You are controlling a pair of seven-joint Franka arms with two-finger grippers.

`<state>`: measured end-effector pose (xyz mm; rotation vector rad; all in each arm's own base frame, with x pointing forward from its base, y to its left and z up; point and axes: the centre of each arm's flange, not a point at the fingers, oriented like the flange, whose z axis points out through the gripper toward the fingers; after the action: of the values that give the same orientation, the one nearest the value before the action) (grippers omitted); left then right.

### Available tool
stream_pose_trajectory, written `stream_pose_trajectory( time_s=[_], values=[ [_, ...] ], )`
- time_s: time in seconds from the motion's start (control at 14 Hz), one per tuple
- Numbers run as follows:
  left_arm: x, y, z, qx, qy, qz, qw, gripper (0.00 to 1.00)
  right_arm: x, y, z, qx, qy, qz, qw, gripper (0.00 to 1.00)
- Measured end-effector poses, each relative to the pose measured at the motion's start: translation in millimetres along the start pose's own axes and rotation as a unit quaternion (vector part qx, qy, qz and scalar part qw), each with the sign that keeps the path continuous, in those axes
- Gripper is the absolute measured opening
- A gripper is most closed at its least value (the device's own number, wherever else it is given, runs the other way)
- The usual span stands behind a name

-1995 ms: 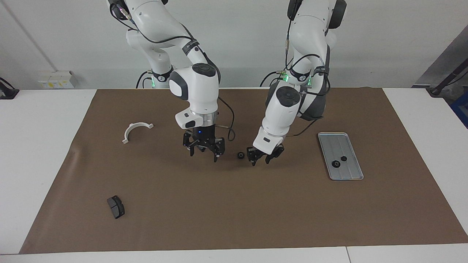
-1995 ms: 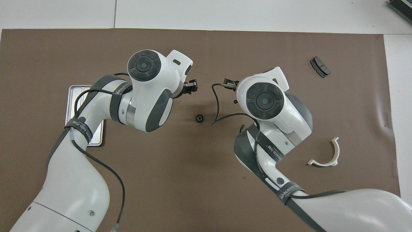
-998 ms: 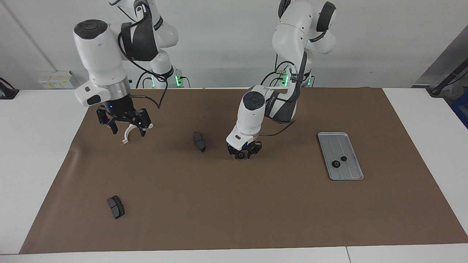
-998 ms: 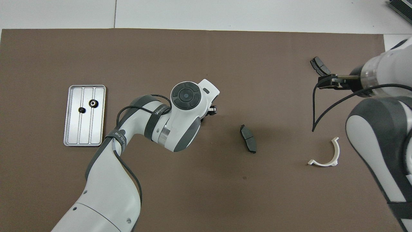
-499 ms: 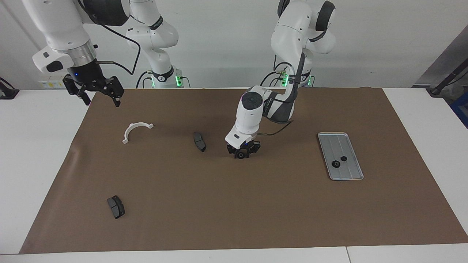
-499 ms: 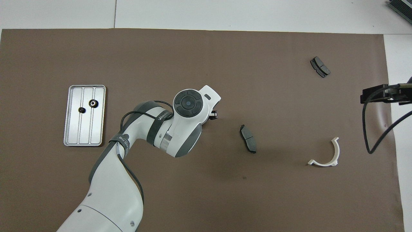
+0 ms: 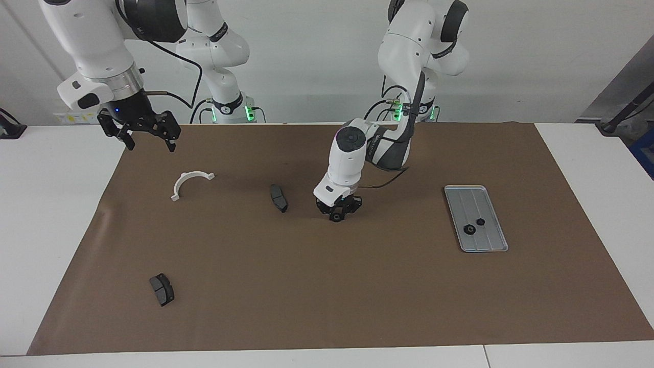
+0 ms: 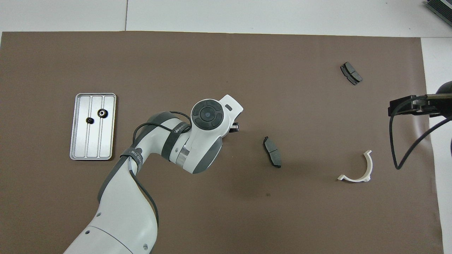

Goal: Pick bearing gear from pile to tray
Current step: 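Carry the third bearing with the left gripper into the tray and release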

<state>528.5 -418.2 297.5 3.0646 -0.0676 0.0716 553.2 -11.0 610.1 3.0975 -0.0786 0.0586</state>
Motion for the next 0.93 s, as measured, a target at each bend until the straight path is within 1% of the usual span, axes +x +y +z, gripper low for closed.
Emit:
stream_pose_trajectory(
  time_s=[0.14, 0.36, 0.5, 0.64, 0.78, 0.93],
  values=[
    [-1.0, 0.9, 0.4, 0.0, 0.0, 0.001, 1.0, 0.35, -0.9, -1.4, 0.4, 0.0, -0.004, -0.001, 1.0, 1.0],
    [2.1, -2.5, -1.5, 0.001, 0.002, -0.002, 1.0, 0.35, -6.5, -2.1, 1.2, 0.004, -0.027, -0.001, 1.0, 1.0],
    [19.1, -16.9, -14.7, 0.007, 0.006, -0.016, 1.0, 0.35, -7.3, -2.4, 0.7, 0.006, -0.029, -0.001, 1.0, 1.0],
    [57.0, -60.4, -37.8, 0.016, 0.011, -0.036, 0.999, 0.35, -9.4, -3.9, 0.1, 0.014, -0.038, 0.001, 0.999, 1.0],
    [94.4, -131.2, -53.6, 0.02, 0.013, -0.033, 0.999, 0.35, -11.2, -3.8, -4.5, 0.018, -0.043, 0.003, 0.999, 1.0],
    [117.3, -212.2, -67.4, 0.027, 0.0, -0.014, 1.0, 0.35, -11.2, -3.7, -6.4, 0.018, -0.042, 0.003, 0.999, 1.0]
  ],
)
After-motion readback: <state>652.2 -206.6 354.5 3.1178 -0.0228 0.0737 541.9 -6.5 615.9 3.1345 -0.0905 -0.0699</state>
